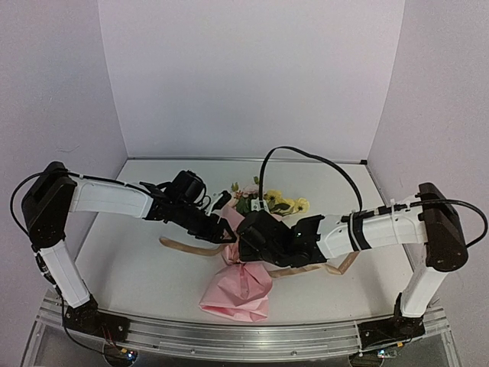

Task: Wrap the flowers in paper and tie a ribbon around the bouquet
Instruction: Pass from the right arm to the left

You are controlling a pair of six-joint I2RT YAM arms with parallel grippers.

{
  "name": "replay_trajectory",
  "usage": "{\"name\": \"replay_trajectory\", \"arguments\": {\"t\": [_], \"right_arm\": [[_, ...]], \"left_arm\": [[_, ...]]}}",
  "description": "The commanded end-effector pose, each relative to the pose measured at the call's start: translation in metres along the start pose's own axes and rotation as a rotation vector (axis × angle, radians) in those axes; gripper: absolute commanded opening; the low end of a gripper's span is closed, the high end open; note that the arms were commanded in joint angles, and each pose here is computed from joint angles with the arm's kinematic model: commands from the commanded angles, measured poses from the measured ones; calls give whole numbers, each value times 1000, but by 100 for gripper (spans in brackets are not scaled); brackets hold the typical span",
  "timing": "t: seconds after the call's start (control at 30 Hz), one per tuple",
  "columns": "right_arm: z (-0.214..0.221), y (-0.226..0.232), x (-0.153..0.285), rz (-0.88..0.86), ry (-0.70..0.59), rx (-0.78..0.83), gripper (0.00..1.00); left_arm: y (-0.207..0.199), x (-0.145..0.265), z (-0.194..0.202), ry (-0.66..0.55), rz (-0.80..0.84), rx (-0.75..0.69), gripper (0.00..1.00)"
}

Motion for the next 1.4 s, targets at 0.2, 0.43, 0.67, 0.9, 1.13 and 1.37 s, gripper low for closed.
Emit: {"name": "replay_trajectory", "arguments": {"t": [0.2, 0.43, 0.67, 0.9, 1.13, 1.37], "right_arm": [[-15, -3, 11, -24, -52, -50, 0], [-17, -4, 12, -27, -53, -55, 0], [-17, -6, 16, -23, -62, -66, 3], [-20, -19, 35, -18, -98, -87, 32], [-20, -35, 52, 29, -93, -117, 50], [-3, -76, 68, 158, -11, -227, 60]], "left_arm": [[-19, 6, 1, -14, 54, -50, 37], [-30, 19, 2, -37, 62, -62, 10], [-44, 22, 1, -31, 111, -75, 0], [-58, 9, -6, -8, 148, -81, 0], [-64, -8, -17, 10, 153, -86, 0], [-59, -19, -21, 27, 107, -73, 0]]}}
Point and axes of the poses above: each gripper's point midway between its finger pads, its own x axis back along the fingers, its own y axis along the line the jaws close on, z = x × y, the point moved 9 cm from there along x, back along the fingers, and after that the axes turned 12 degrees about x, right-handed, at the moved point
